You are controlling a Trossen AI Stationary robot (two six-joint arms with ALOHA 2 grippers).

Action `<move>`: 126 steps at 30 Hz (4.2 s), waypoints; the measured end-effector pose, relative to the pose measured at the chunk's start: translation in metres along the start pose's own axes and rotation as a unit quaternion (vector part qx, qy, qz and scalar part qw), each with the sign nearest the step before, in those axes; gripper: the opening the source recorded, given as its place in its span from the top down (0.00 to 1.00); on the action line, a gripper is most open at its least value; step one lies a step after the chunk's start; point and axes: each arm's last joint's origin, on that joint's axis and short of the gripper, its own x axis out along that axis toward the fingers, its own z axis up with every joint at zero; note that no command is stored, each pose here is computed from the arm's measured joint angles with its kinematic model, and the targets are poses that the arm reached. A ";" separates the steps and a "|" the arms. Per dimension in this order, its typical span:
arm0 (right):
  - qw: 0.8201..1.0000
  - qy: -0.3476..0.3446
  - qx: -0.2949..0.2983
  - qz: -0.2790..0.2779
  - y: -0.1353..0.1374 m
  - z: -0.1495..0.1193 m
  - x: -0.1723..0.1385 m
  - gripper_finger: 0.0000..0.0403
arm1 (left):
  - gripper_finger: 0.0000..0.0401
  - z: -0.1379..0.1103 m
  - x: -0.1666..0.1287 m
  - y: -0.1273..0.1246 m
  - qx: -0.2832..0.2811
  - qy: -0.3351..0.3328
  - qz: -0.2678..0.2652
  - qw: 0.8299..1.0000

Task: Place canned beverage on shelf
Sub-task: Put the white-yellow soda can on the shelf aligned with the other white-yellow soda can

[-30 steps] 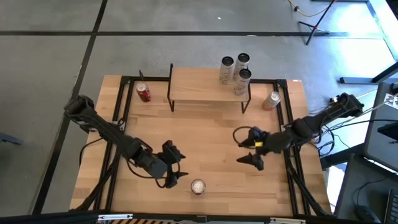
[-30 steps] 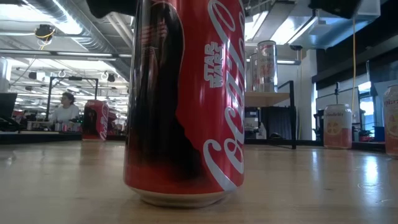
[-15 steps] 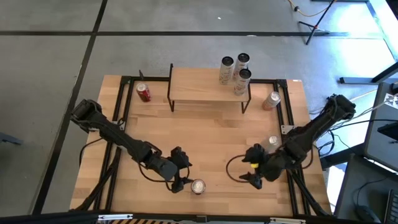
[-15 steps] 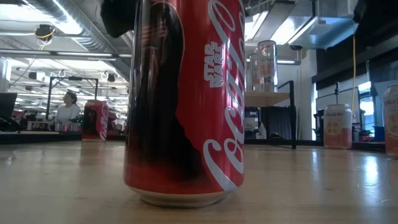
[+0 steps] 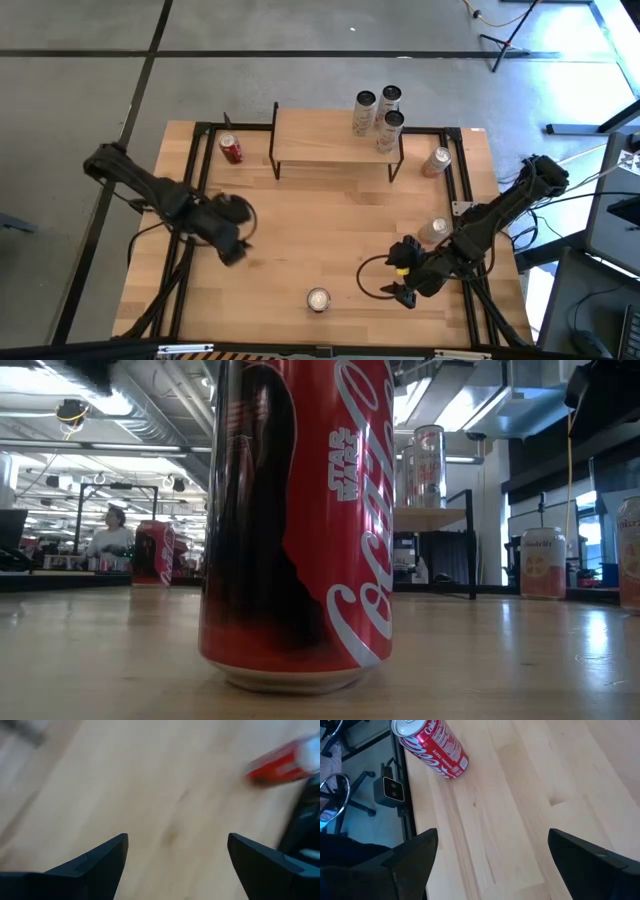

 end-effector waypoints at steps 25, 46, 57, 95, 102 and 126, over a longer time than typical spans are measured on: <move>0.999 -0.035 0.017 -0.007 0.001 0.003 0.000 0.09 | 0.18 -0.050 -0.017 0.084 -0.046 0.084 0.065 0.993; 0.998 -0.056 0.021 -0.013 0.001 0.005 0.000 0.09 | 0.18 -0.076 0.014 0.099 -0.006 0.197 0.064 0.978; 0.997 -0.066 0.023 -0.012 0.002 0.006 0.000 0.09 | 0.43 -0.075 0.015 0.098 0.006 0.198 0.066 0.978; 0.998 -0.067 0.011 -0.013 0.002 0.006 0.000 0.09 | 0.48 0.104 0.076 -0.046 0.291 0.134 -0.018 0.947; 0.998 -0.066 0.011 -0.012 0.002 0.006 0.000 0.09 | 0.48 0.120 0.102 -0.053 0.320 0.151 -0.041 0.934; 0.998 -0.066 0.008 -0.015 0.002 0.006 0.000 0.09 | 0.33 0.124 0.113 -0.062 0.335 0.108 -0.027 0.935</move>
